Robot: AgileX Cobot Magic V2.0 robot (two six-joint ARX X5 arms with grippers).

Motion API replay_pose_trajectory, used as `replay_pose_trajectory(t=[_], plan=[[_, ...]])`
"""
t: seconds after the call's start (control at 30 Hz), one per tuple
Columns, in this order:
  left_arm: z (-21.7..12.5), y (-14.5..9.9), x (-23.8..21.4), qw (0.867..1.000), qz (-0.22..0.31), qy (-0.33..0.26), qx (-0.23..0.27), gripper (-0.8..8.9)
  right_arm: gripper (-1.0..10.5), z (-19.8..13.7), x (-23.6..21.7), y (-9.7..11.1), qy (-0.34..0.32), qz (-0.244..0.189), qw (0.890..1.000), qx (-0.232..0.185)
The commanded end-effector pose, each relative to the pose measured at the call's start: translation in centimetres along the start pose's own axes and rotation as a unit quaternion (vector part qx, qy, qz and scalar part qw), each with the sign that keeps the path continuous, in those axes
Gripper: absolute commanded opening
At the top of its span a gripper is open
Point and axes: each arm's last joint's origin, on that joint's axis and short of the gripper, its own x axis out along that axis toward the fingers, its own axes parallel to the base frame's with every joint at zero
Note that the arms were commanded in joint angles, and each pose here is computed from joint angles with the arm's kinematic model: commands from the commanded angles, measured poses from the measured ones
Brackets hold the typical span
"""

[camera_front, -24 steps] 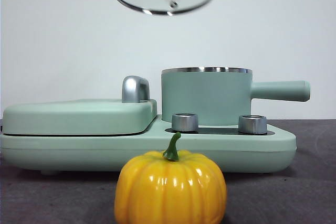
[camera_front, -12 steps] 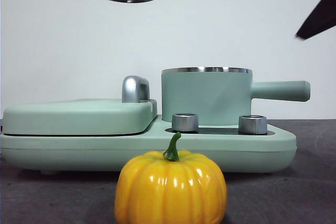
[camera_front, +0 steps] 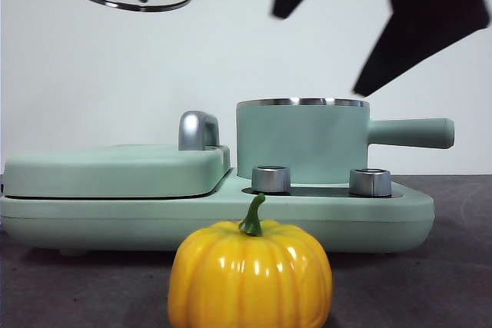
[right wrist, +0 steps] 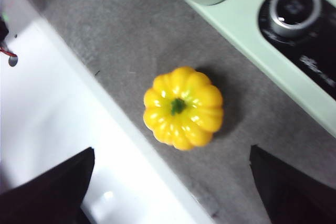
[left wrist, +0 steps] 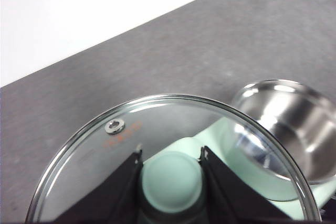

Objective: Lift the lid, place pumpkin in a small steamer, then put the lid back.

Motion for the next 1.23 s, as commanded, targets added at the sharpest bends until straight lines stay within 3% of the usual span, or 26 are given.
replay_pose_trajectory(t=[0.03,0.37,0.67,1.23], plan=[[0.9,0.8,-1.0,0.999,0.017,-0.030,0.005,0.44,5.0,1.2,1.1,0.7,0.014,0.001,1.000,0.001],[0.4,3.1,-1.6,0.998,0.055,-0.025,-0.018,0.24,5.5,3.2,5.8,1.6,0.083,-0.010,0.996,-0.003],[0.2,3.3,-1.5,0.998,0.057,-0.021,-0.021,0.24,5.5,3.0,9.0,1.5,0.113,-0.082,0.990,-0.016],[0.1,3.3,-1.4,0.998,0.056,-0.019,-0.023,0.24,5.5,2.8,12.5,1.6,0.142,-0.093,0.985,-0.018]])
